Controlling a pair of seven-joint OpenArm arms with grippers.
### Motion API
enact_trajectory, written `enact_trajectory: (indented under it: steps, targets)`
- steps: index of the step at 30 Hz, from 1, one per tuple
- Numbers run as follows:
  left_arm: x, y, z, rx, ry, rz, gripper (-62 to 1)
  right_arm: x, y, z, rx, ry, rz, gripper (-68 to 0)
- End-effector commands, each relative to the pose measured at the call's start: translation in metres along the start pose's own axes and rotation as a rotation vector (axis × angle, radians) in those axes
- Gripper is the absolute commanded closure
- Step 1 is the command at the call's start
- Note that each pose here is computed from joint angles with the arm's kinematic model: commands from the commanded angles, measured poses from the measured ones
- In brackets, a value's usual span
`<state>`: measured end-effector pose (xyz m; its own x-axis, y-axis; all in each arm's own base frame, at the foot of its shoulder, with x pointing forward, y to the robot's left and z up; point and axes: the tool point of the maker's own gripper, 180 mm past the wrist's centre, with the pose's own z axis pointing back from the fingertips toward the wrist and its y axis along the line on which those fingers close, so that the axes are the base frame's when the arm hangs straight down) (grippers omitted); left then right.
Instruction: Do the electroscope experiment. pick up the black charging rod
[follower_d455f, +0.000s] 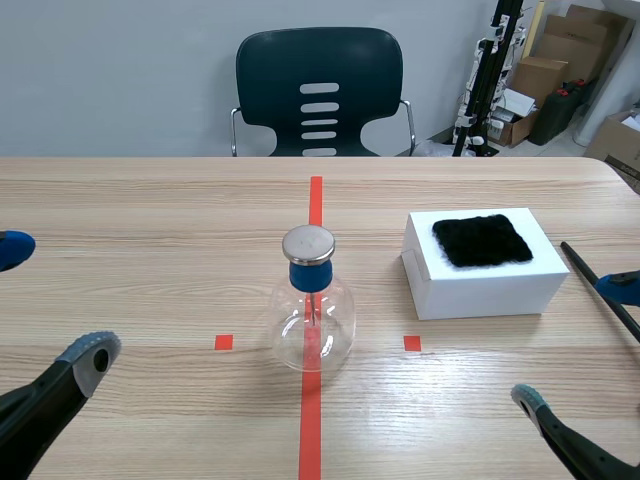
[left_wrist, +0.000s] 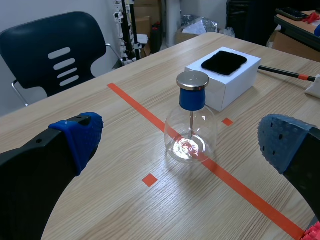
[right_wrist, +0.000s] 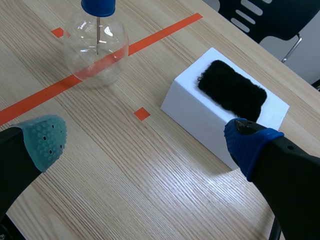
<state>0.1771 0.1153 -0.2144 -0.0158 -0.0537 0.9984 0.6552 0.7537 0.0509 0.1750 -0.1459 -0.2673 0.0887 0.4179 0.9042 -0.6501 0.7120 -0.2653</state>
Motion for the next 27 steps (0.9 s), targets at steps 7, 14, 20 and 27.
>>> enact_trajectory:
  steps: [7,14,20,27]
  targets:
    - [0.0127,-0.0029,-0.0039,-0.004,-0.051,0.006,-62.3,0.0035,-0.0038,0.0012,-0.003,-0.014,0.002,-67.9]
    - [0.0140,-0.0029,-0.0039,-0.004,-0.059,0.006,-62.3,0.0035,-0.0038,0.0012,-0.003,-0.014,0.002,-67.9]
    - [0.0141,-0.0029,-0.0038,-0.004,-0.059,0.006,-62.3,0.0036,-0.0039,0.0012,-0.003,-0.015,0.002,-67.9]
    - [0.0141,-0.0028,-0.0039,-0.004,-0.059,0.006,-62.3,0.0037,-0.0039,0.0012,-0.004,-0.016,0.001,-67.9]
